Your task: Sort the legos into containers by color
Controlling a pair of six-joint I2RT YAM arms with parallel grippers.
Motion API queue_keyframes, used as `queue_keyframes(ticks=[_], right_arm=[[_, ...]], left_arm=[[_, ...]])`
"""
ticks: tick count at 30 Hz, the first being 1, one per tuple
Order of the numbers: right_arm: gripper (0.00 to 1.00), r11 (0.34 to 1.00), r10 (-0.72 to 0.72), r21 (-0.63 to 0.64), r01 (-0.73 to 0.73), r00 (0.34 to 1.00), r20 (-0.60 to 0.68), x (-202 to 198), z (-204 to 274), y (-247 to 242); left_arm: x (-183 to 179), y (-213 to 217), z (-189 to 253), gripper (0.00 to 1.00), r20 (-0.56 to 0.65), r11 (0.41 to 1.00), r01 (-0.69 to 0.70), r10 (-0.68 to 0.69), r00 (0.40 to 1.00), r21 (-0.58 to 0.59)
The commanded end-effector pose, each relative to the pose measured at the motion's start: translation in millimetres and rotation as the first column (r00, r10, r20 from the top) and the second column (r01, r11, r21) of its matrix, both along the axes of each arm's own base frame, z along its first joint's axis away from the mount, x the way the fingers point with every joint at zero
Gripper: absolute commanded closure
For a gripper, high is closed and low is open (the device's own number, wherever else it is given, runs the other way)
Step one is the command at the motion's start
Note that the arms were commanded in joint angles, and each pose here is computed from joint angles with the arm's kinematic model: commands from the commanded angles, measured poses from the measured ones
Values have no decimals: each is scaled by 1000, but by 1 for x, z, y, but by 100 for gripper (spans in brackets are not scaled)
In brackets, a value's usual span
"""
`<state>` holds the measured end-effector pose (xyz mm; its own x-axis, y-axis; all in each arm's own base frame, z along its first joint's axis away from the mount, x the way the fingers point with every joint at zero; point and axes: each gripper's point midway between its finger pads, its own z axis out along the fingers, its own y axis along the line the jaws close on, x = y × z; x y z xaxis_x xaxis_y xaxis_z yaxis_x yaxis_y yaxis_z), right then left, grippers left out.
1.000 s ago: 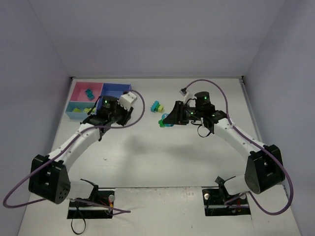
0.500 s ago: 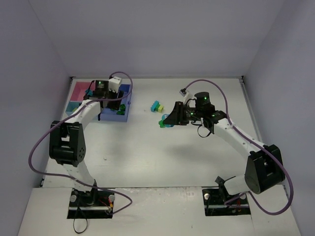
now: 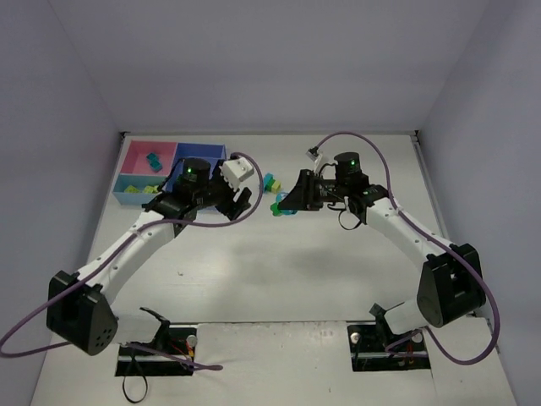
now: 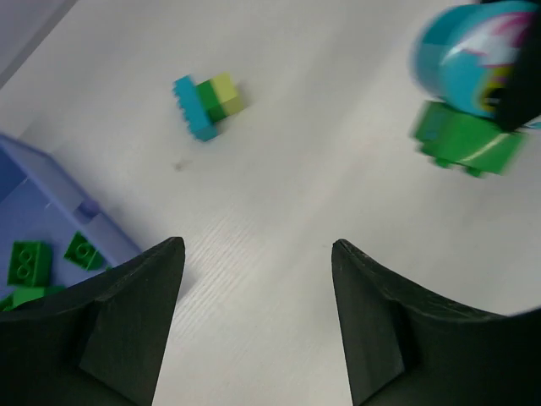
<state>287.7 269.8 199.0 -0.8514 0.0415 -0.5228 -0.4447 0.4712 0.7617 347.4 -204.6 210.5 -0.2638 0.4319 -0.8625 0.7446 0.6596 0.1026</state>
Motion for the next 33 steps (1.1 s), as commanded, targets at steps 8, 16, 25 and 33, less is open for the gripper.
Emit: queue_keyframes(ticks=[8, 16, 25, 33], right_arm=[[100, 989, 92, 103, -101, 992, 89, -3, 49, 18], [100, 986, 105, 123, -115, 990, 92, -8, 59, 23], [100, 984, 102, 137, -113, 991, 82, -13, 62, 27], [100, 983, 105, 144, -117, 991, 85, -14, 64, 30]], left_arm=[[-68, -60, 39, 36, 139, 945, 314, -299, 944, -95], [-73, -83, 49, 36, 190, 932, 350, -329, 925, -93], [-60, -91, 60, 36, 233, 940, 323, -292, 928, -111], [-53, -100, 67, 36, 265, 934, 333, -290, 920, -133]])
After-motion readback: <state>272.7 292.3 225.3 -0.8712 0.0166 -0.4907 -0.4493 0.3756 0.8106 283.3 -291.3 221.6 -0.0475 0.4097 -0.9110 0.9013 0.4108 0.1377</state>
